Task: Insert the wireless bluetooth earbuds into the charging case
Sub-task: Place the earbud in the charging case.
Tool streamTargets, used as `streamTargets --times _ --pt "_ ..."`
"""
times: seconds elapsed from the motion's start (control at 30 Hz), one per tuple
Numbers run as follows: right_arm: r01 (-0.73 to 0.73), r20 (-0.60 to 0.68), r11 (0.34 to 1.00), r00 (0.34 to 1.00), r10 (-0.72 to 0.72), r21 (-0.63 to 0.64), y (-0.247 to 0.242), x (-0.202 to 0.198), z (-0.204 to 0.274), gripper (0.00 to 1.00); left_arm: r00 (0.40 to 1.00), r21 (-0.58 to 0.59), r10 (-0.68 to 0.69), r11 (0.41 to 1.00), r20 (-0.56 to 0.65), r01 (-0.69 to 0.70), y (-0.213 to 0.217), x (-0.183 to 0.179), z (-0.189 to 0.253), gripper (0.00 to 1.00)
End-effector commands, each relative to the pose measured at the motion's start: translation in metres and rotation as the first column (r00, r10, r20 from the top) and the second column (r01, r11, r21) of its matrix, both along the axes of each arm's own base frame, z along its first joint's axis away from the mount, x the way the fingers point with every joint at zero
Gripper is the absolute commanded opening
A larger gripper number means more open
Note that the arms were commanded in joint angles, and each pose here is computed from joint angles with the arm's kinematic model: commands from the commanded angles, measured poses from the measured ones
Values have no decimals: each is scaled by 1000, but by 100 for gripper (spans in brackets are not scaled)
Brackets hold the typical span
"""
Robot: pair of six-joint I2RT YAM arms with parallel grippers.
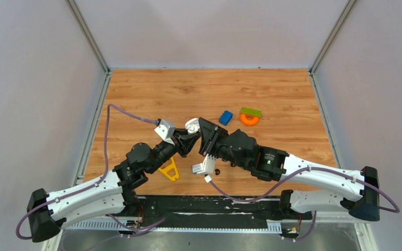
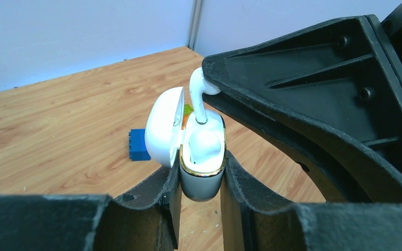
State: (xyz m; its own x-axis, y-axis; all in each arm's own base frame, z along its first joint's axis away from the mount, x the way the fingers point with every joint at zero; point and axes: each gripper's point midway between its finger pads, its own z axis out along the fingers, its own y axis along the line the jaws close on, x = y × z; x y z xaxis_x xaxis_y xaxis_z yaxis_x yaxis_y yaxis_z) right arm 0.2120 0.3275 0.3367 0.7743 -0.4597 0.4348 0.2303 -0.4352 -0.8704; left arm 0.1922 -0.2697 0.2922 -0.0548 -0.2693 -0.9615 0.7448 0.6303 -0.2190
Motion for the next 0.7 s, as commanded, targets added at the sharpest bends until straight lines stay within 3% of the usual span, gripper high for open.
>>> streamTargets --times 0.0,0.57,0.67 --pt "10 43 1000 999 -10 15 -2 0 7 15 999 -71 21 997 40 -18 7 -1 28 0" --pt "-30 64 1000 998 30 -1 1 -9 -2 24 999 -77 33 997 36 -30 6 2 27 0" --pt "-40 68 999 997 40 6 3 -11 -1 34 999 -72 33 997 35 -30 6 3 25 0"
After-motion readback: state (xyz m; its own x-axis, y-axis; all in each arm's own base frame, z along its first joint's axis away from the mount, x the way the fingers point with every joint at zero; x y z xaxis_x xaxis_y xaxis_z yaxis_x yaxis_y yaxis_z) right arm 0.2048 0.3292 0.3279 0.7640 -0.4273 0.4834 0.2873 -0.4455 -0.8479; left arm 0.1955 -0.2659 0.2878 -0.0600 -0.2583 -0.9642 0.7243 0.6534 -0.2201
